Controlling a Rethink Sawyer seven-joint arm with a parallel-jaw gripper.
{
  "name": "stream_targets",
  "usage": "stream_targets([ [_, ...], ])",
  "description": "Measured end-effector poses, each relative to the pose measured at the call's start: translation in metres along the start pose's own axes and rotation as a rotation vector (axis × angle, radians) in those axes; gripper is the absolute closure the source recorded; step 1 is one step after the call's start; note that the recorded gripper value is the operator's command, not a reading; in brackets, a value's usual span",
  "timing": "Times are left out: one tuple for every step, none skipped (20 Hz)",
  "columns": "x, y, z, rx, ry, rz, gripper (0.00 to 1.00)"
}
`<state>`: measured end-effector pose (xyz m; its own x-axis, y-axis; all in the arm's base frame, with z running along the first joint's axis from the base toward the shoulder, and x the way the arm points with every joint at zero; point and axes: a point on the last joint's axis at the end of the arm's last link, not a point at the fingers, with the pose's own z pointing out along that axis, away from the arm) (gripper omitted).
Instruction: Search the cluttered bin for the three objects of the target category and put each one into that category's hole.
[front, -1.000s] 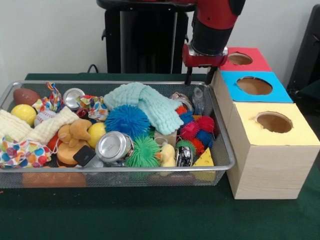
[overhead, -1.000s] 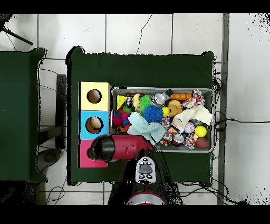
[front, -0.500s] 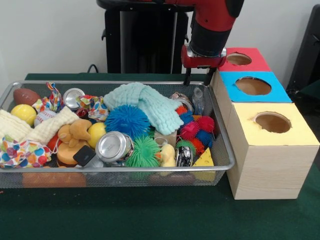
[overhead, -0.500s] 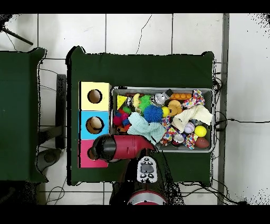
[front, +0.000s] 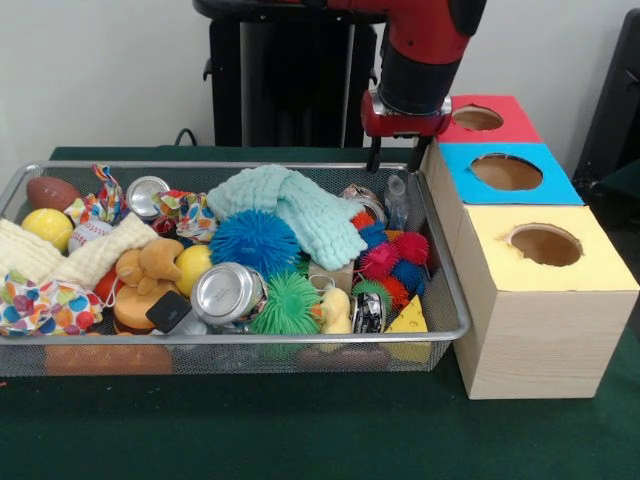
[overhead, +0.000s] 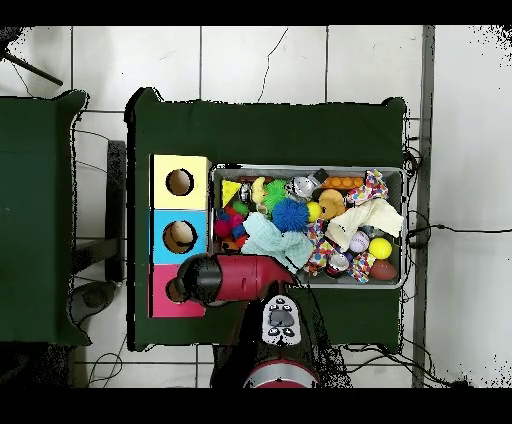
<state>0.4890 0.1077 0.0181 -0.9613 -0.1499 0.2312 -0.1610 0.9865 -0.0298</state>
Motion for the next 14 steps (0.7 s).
stream_targets([
  [0.0, -0.001, 0.001, 0.0, -0.003, 0.002, 0.0],
  [-0.001, -0.002, 0.001, 0.0, -0.005, 0.003, 0.0],
  [-0.002, -0.003, 0.001, 0.0, -0.011, 0.005, 0.0],
  [-0.002, -0.003, 0.002, 0.001, -0.012, 0.006, 0.0],
  [-0.002, -0.004, 0.005, 0.001, -0.014, 0.007, 0.0],
  [-0.002, -0.005, 0.007, 0.002, -0.014, 0.008, 0.0],
  [-0.002, -0.006, 0.008, 0.002, -0.014, 0.009, 0.0],
  [-0.003, -0.007, 0.013, 0.001, -0.01, 0.012, 0.0],
  [-0.004, -0.007, 0.015, 0.001, -0.008, 0.012, 0.0],
  [-0.004, -0.008, 0.016, 0.001, -0.006, 0.013, 0.0],
  [-0.007, -0.009, 0.021, -0.001, -0.004, 0.014, 0.0],
  [-0.008, -0.01, 0.023, -0.001, -0.003, 0.015, 0.0],
  [-0.009, -0.011, 0.025, -0.002, -0.001, 0.016, 0.0],
  [-0.01, -0.011, 0.028, -0.003, 0.0, 0.017, 0.0],
])
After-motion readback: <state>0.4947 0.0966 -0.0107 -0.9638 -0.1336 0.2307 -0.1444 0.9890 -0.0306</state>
